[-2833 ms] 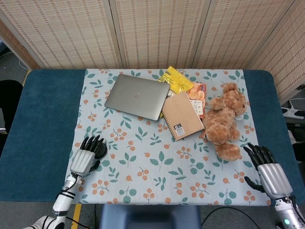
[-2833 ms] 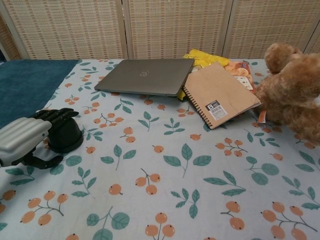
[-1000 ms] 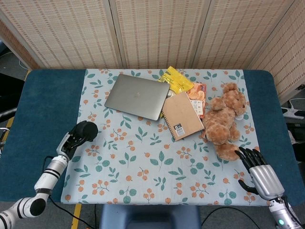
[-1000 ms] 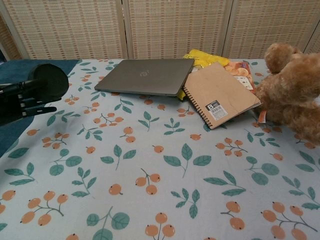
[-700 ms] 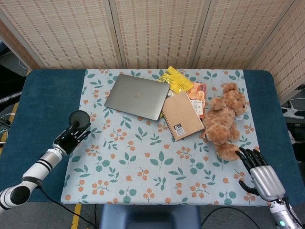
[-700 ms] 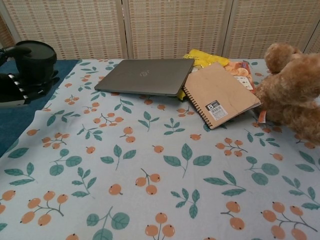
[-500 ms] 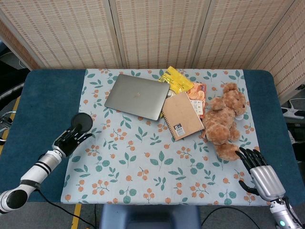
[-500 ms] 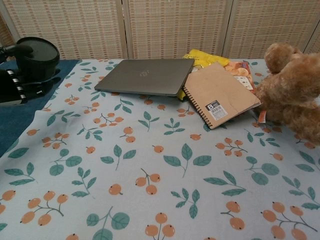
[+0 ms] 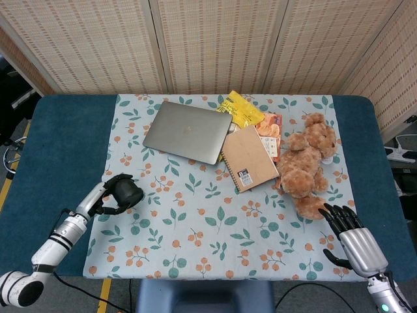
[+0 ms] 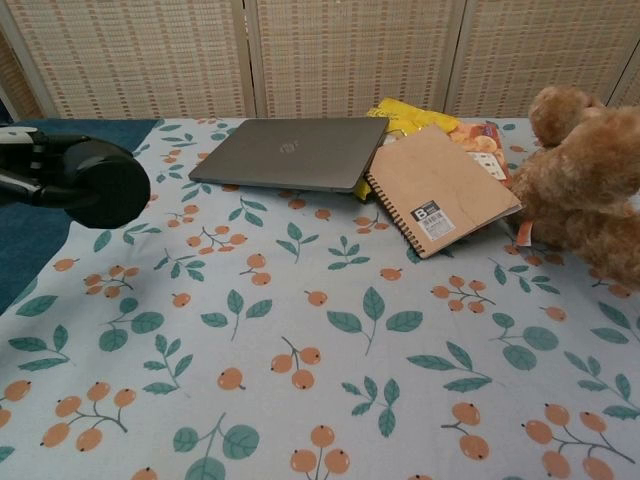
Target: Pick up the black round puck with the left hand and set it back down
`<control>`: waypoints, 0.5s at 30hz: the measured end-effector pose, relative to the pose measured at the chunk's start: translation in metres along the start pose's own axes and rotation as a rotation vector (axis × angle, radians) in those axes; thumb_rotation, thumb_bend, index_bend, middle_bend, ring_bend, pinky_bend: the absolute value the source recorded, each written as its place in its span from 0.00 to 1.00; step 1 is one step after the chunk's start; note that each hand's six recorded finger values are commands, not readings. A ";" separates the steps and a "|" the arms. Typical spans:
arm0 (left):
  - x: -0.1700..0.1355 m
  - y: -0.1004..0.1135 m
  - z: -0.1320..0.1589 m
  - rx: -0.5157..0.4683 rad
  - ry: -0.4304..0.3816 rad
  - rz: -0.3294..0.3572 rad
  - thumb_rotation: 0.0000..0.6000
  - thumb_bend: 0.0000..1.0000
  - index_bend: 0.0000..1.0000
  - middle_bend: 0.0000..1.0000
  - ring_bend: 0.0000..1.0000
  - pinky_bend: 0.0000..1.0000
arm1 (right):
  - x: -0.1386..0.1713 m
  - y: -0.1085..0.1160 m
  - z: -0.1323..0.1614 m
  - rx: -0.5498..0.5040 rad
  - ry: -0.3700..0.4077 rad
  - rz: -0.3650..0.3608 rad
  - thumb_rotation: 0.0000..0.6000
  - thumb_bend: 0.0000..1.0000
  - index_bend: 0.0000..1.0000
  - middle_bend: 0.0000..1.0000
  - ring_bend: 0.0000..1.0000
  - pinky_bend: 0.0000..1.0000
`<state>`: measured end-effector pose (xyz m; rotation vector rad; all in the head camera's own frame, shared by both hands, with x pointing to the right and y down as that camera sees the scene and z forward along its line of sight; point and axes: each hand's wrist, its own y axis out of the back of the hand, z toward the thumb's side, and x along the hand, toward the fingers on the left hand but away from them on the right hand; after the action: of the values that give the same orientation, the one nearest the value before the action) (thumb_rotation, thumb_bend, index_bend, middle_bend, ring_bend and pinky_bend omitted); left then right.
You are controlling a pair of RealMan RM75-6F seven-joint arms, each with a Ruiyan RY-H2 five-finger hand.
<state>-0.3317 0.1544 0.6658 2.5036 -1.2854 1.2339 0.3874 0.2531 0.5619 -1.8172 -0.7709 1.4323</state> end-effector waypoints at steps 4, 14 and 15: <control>0.002 0.007 -0.003 0.358 -0.054 0.130 1.00 0.60 0.22 0.30 0.18 0.31 | 0.000 -0.002 0.001 0.003 0.004 0.010 1.00 0.19 0.00 0.00 0.00 0.00; 0.003 0.007 -0.048 1.157 -0.005 0.499 1.00 0.53 0.17 0.24 0.18 0.25 | 0.002 0.001 0.001 -0.004 0.008 0.001 1.00 0.20 0.00 0.00 0.00 0.00; 0.006 -0.003 -0.052 1.168 -0.004 0.494 1.00 0.52 0.17 0.23 0.17 0.24 | 0.002 0.001 0.001 -0.005 0.008 -0.001 1.00 0.20 0.00 0.00 0.00 0.00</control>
<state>-0.3601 0.1732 0.7057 2.8346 -1.4966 2.7320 0.3872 0.2543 0.5593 -1.8252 -0.7720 1.4232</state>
